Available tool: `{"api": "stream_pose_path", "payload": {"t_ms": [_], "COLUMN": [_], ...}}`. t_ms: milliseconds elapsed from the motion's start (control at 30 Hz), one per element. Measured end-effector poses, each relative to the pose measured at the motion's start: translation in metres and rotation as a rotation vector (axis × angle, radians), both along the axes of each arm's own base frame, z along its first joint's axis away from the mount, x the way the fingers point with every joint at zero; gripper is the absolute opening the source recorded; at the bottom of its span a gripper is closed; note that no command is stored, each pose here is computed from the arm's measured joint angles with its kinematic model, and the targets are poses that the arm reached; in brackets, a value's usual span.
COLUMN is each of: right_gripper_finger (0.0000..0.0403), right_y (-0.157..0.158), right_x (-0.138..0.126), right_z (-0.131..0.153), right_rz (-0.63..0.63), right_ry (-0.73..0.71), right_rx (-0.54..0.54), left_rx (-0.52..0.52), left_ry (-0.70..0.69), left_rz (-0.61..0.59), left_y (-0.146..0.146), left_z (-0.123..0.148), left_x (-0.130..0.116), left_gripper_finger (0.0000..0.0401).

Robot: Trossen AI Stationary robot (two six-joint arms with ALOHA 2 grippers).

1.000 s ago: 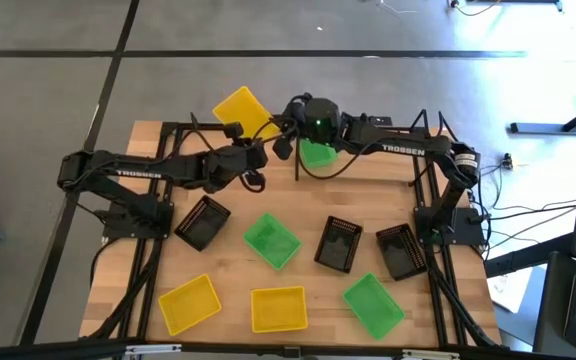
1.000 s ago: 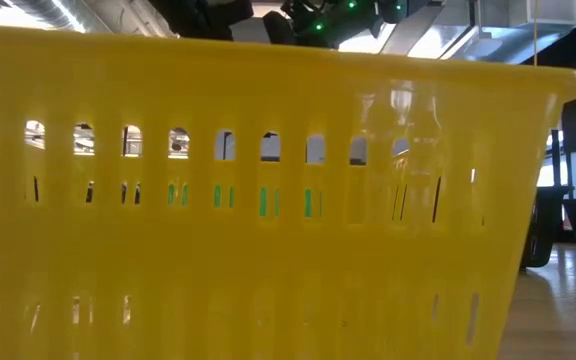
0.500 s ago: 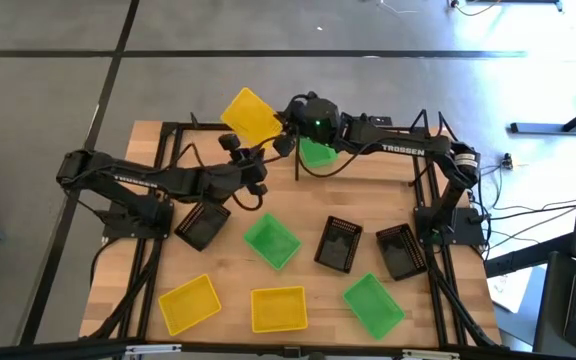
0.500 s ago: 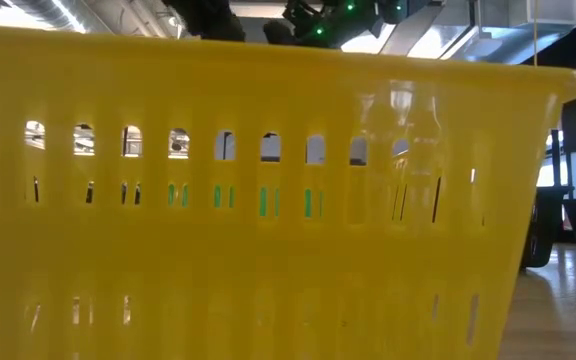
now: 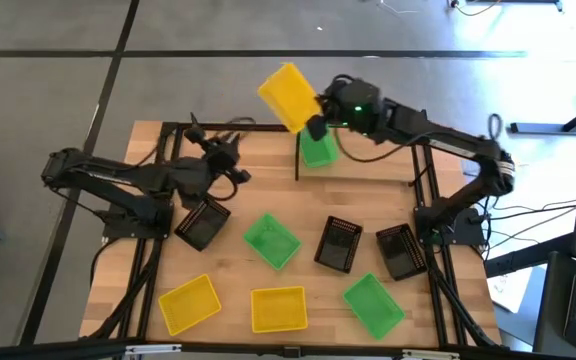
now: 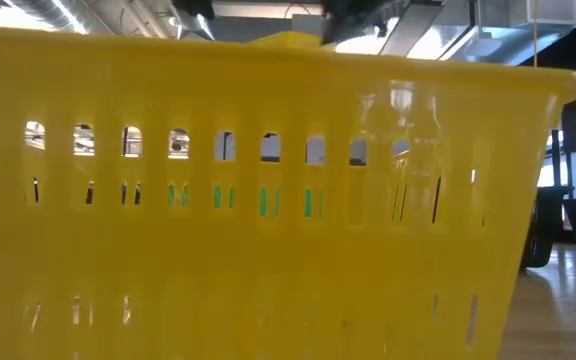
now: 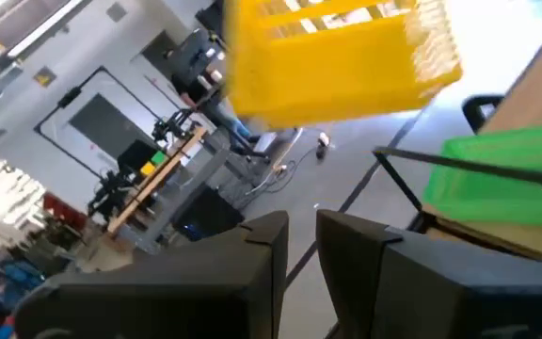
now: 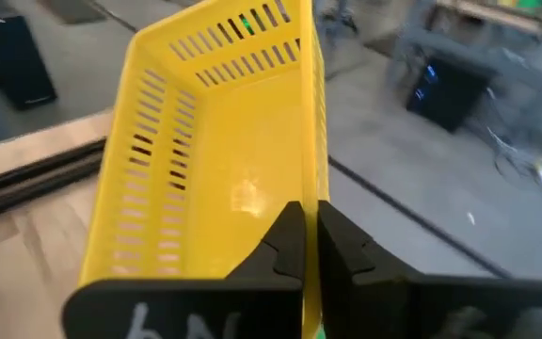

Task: Stack baskets on shelf by color
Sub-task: Put the top yellow bin onto the shelf

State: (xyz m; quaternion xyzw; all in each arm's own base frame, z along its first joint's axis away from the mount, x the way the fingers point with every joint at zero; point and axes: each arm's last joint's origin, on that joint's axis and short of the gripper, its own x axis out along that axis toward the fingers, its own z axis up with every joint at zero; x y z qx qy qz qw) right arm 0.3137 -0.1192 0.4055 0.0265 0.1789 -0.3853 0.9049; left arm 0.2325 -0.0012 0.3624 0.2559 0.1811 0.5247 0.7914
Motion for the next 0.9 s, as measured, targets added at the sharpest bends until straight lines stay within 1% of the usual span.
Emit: {"api": "stream_pose_path", "payload": {"t_ms": [167,300,367,533,667,800,900], "right_gripper_finger": [0.0,0.0,0.0,0.0,0.0,0.0,0.0], "right_y": [0.014,0.024,0.028,0.036,0.041,0.045,0.046], "right_x": [-0.047,-0.078,-0.092,-0.119,-0.134,-0.144,-0.146], "right_z": [0.017,0.025,0.027,0.026,0.02,0.008,-0.007], "right_rz": [-0.134,-0.207,-0.255,-0.368,-0.451,-0.564,-0.642], "right_ry": [-0.016,-0.051,-0.056,-0.034,-0.002,0.025,0.052], "right_rx": [0.112,0.209,0.244,0.308,0.389,0.501,0.559], "left_rx": [-0.024,-0.025,-0.03,-0.095,-0.204,-0.367,-0.48], "left_ry": [-0.1,-0.113,-0.104,-0.111,-0.109,-0.096,-0.078], "left_rz": [0.018,0.025,-0.028,-0.278,-0.391,-0.493,-0.553], "left_y": [0.007,0.013,0.018,0.032,0.049,0.065,0.075], "left_z": [0.012,0.015,0.015,0.01,0.002,-0.009,-0.016], "left_x": [-0.015,-0.021,-0.02,-0.015,-0.015,-0.018,-0.022], "left_gripper_finger": [0.0055,0.0055,0.0055,0.0055,0.0055,0.0055,0.0055]}}
